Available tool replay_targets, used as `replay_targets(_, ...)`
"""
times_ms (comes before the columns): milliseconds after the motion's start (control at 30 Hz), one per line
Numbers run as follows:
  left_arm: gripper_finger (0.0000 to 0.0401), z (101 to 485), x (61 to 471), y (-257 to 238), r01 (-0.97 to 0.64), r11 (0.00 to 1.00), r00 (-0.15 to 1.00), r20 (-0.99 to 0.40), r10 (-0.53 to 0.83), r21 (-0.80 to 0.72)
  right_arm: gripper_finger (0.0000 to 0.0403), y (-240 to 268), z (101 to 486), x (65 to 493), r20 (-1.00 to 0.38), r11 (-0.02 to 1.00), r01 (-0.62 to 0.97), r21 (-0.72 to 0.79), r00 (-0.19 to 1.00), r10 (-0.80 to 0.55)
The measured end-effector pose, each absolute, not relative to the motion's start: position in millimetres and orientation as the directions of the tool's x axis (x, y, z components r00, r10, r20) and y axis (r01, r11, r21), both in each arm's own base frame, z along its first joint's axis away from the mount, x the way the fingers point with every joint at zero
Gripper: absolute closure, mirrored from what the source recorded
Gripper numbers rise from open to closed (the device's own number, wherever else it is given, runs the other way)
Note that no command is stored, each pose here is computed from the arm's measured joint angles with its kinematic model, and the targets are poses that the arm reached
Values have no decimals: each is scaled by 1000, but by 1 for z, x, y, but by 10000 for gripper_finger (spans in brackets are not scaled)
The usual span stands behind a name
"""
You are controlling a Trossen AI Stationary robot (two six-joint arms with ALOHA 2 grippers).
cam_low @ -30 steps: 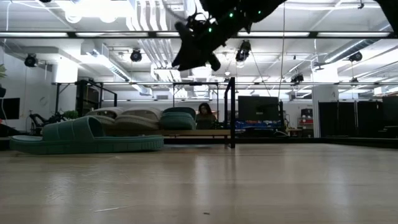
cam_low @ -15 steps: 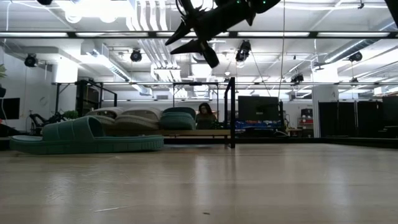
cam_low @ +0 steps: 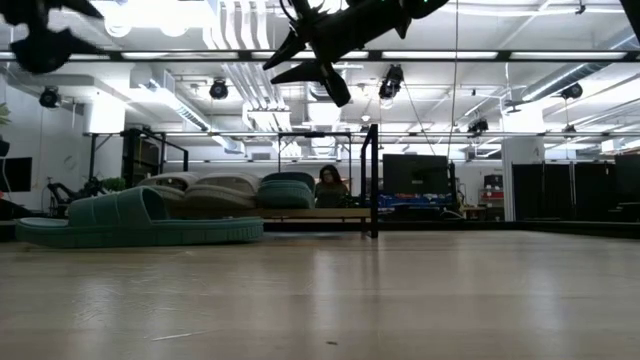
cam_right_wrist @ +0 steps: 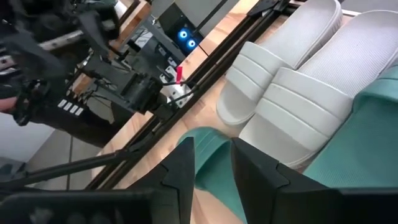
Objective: Pick and place slides into the shelf
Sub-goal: Put the green slipper on the shelf
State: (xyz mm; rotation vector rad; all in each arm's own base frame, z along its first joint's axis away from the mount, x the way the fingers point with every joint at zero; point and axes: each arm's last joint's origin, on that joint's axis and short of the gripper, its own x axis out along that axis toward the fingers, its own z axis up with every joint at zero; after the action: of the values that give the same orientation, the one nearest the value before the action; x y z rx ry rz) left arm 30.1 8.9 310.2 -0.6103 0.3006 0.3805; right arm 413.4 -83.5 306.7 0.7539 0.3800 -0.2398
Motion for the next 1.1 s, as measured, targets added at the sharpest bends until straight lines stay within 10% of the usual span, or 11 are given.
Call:
replay_targets(333,157,266,32,10,-706,224,708,-672,218,-671,311,-84,307,413,-419,724,342,600,905,-80)
replay_targets(1100,157,285,98,28,-555,72,829,-544,130,-829,321,-80,304,410,-458,784,307,540,889,-33)
